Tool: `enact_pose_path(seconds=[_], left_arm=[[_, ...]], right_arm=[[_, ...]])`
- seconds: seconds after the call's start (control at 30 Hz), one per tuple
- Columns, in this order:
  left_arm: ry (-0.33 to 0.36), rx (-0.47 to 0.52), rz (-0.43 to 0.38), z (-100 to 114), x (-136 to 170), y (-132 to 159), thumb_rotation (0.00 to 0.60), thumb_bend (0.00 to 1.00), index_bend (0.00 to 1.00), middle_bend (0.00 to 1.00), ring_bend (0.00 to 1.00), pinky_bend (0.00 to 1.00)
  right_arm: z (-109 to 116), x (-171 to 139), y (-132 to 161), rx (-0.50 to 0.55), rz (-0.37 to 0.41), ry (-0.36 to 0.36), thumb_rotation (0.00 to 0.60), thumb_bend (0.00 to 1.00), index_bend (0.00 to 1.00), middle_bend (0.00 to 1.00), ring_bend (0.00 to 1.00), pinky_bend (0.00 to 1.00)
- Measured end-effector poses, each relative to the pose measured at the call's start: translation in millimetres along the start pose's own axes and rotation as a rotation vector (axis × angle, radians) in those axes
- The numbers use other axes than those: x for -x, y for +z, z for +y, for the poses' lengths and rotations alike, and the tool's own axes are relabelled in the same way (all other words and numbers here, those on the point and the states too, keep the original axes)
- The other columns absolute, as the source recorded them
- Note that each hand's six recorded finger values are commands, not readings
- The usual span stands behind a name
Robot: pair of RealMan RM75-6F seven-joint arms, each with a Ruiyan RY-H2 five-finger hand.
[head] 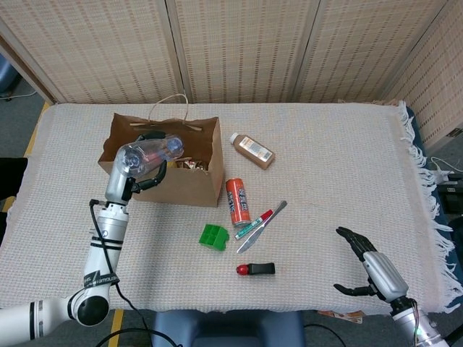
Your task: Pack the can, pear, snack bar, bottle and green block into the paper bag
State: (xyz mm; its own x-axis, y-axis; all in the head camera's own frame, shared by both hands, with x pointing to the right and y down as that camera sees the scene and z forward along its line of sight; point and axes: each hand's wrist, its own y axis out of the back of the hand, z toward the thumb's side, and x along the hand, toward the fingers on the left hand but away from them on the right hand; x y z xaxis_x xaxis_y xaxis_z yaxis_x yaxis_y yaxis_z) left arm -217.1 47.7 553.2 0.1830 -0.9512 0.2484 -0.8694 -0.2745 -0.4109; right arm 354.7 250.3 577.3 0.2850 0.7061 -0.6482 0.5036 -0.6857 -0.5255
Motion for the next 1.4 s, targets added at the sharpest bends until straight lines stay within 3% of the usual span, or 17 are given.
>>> enact_pose_path(seconds=[0.07, 0.1, 0.17, 0.2, 0.33, 0.6, 0.67, 0.73, 0.83, 0.9, 1.0, 1.17, 1.4], left_arm=[[-0.032, -0.058, -0.001, -8, -3, -6, 0.600, 0.52, 0.42, 0.42, 0.38, 0.51], [-0.050, -0.085, 0.000, -12, -4, -9, 0.600, 0.45, 0.27, 0.25, 0.22, 0.37], [-0.098, -0.125, 0.004, -21, -5, -12, 0.600, 0.40, 0.10, 0.06, 0.05, 0.20], [-0.118, -0.135, 0.008, -24, -5, -13, 0.600, 0.39, 0.05, 0.01, 0.01, 0.15], [-0.179, -0.170, 0.021, -31, -6, -16, 0.600, 0.39, 0.00, 0.00, 0.00, 0.10], [-0.188, -0.159, 0.024, -30, -5, -15, 0.600, 0.38, 0.00, 0.00, 0.00, 0.09], [-0.177, -0.138, 0.025, -27, -5, -14, 0.600, 0.41, 0.03, 0.02, 0.02, 0.12], [-0.148, -0.123, 0.023, -21, -5, -14, 0.600, 0.48, 0.12, 0.10, 0.11, 0.22], [-0.075, -0.113, 0.003, -6, -3, -12, 0.600, 0.59, 0.39, 0.36, 0.39, 0.51], [-0.019, -0.113, -0.016, 7, -1, -12, 0.600, 0.62, 0.51, 0.50, 0.50, 0.61], [0.077, -0.106, -0.033, 35, 7, -15, 0.600, 0.65, 0.62, 0.65, 0.63, 0.69], [0.152, -0.173, -0.033, 84, 26, -32, 0.600, 0.67, 0.67, 0.70, 0.67, 0.72], [0.103, -0.369, -0.084, 107, 62, -57, 0.600, 0.67, 0.67, 0.70, 0.67, 0.72]], right_arm=[[0, 0, 0, 0.000, -0.001, 0.001, 0.600, 0.05, 0.00, 0.00, 0.00, 0.00], [0, 0, 0, 0.000, -0.002, 0.002, 0.600, 0.05, 0.00, 0.00, 0.00, 0.00], [0, 1, 0, 0.000, -0.002, 0.004, 0.600, 0.05, 0.00, 0.00, 0.00, 0.00], [0, 1, 0, -0.001, -0.002, 0.005, 0.600, 0.05, 0.00, 0.00, 0.00, 0.00], [-1, 0, 0, -0.002, -0.007, 0.014, 0.600, 0.05, 0.00, 0.00, 0.00, 0.00], [-1, 1, 0, -0.005, -0.007, 0.013, 0.600, 0.05, 0.00, 0.00, 0.00, 0.00], [-1, 1, 0, -0.006, -0.006, 0.011, 0.600, 0.05, 0.00, 0.00, 0.00, 0.00], [0, 1, 0, -0.006, -0.006, 0.007, 0.600, 0.05, 0.00, 0.00, 0.00, 0.00], [2, 0, -1, -0.007, -0.007, 0.001, 0.600, 0.05, 0.00, 0.00, 0.00, 0.00], [2, 0, -1, -0.007, -0.008, 0.001, 0.600, 0.05, 0.00, 0.00, 0.00, 0.00], [2, 0, -1, -0.007, -0.007, 0.000, 0.600, 0.05, 0.00, 0.00, 0.00, 0.00], [1, 0, -1, -0.011, -0.009, -0.002, 0.600, 0.05, 0.00, 0.00, 0.00, 0.00], [0, 1, -2, -0.019, -0.014, -0.003, 0.600, 0.05, 0.00, 0.00, 0.00, 0.00]])
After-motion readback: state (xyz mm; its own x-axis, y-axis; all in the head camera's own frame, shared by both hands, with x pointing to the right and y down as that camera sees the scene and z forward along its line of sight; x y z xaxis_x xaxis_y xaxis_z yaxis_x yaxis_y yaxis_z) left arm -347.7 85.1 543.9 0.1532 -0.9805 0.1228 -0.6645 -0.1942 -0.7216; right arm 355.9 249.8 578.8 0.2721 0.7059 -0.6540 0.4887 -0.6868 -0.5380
